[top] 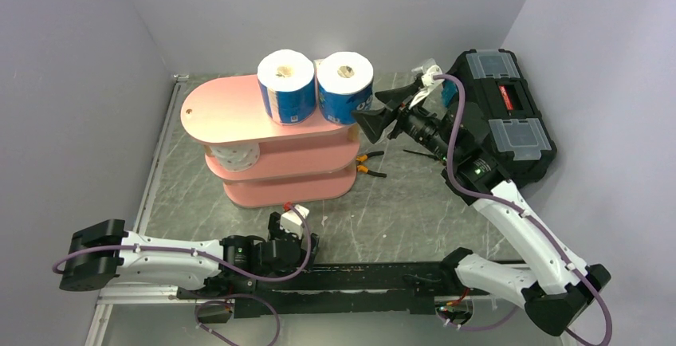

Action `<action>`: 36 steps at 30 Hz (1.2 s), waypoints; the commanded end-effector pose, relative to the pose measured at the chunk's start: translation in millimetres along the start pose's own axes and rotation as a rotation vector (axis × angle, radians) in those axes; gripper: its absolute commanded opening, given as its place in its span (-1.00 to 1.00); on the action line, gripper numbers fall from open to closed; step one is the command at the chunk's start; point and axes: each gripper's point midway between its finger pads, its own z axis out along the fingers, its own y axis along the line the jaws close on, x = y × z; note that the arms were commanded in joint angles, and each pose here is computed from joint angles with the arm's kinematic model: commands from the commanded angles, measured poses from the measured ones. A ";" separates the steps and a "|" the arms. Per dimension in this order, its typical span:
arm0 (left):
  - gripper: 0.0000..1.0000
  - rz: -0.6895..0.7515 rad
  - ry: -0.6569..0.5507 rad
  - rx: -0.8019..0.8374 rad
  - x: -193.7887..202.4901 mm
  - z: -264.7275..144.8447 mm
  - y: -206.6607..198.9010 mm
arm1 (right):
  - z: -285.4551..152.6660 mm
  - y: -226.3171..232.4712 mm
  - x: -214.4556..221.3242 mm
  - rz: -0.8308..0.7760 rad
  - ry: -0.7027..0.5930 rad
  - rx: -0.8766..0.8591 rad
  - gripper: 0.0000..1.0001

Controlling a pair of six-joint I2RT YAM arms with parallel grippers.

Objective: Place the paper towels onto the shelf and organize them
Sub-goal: Place the paper towel on the shelf.

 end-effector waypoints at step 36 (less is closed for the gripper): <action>0.98 -0.011 -0.037 -0.032 -12.0 -1.5 1.7 | 29.4 19.4 -43.5 -0.071 -0.108 -0.136 0.71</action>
